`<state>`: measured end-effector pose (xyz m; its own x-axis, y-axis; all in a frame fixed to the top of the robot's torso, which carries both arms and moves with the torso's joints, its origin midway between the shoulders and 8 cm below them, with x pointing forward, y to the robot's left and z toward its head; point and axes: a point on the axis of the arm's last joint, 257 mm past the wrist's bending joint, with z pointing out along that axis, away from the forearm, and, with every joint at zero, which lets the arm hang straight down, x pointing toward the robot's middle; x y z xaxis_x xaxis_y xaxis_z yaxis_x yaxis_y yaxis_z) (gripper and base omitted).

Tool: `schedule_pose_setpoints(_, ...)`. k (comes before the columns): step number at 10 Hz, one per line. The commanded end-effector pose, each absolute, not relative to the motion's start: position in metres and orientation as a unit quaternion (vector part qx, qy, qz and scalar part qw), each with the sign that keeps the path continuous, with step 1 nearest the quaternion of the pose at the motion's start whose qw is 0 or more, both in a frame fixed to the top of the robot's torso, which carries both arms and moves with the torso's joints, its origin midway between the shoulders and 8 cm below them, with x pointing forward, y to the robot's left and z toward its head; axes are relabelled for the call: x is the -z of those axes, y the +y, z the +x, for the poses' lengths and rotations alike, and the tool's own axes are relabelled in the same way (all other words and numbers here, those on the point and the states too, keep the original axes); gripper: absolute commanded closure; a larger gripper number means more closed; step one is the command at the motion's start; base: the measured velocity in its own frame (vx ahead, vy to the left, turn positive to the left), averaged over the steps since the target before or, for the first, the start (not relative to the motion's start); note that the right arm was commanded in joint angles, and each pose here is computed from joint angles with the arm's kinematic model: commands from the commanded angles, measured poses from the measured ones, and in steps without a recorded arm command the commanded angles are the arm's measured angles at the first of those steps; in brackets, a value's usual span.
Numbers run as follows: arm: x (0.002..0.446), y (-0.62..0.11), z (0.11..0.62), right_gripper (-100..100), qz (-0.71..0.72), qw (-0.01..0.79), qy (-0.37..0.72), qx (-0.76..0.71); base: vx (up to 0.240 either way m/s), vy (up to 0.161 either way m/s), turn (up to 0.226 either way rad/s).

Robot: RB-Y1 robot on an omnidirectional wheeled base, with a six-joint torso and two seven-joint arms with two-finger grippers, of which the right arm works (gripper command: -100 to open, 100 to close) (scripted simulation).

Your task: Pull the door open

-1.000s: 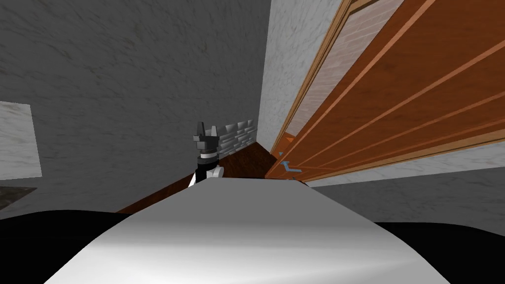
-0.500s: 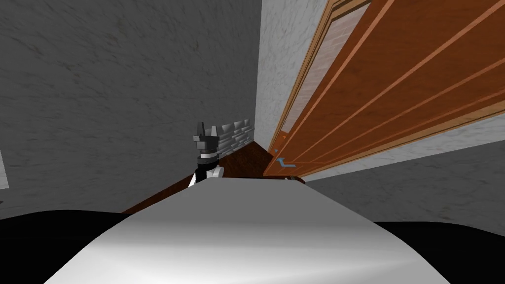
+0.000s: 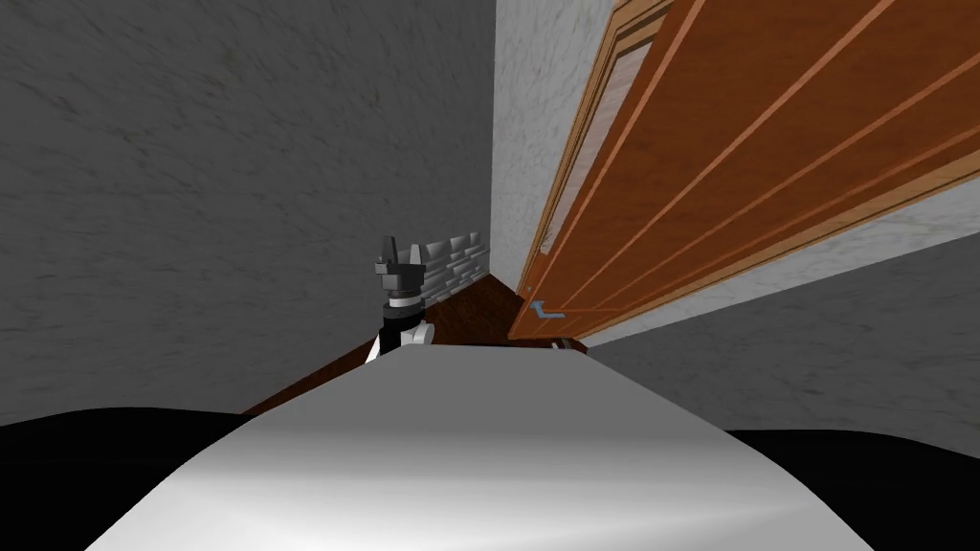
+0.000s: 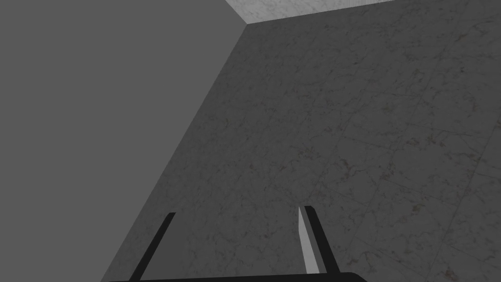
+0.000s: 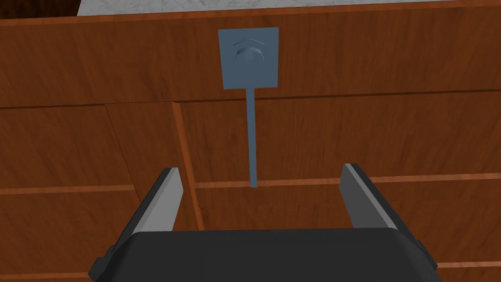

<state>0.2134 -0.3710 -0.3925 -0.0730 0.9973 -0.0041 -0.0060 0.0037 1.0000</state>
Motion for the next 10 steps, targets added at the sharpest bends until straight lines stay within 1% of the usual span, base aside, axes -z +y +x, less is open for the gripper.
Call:
schedule_pose_setpoints(1, 0.394, -0.389, 0.228, -100, 0.488, 0.493, 0.509, -0.509, 0.056, 0.058, 0.328)
schedule_pose_setpoints(2, 0.394, -0.403, 0.238, -100, 0.496, 0.501, 0.502, -0.501, 0.094, 0.076, 0.314)
schedule_pose_setpoints(3, 0.394, -0.403, 0.238, -100, 0.496, 0.501, 0.502, -0.501, 0.077, 0.045, 0.077)
schedule_pose_setpoints(5, 0.394, -0.424, 0.252, -100, 0.507, 0.512, 0.49, -0.491, 0.062, 0.032, 0.189)
schedule_pose_setpoints(7, 0.393, -0.43, 0.256, -100, 0.51, 0.515, 0.486, -0.488, 0.032, 0.013, 0.046)
schedule_pose_setpoints(9, 0.393, -0.442, 0.264, -100, 0.517, 0.521, 0.477, -0.482, 0.033, 0.02, 0.123)
schedule_pose_setpoints(10, 0.392, -0.443, 0.265, -100, 0.518, 0.522, 0.476, -0.482, 0.025, 0.011, 0.027)
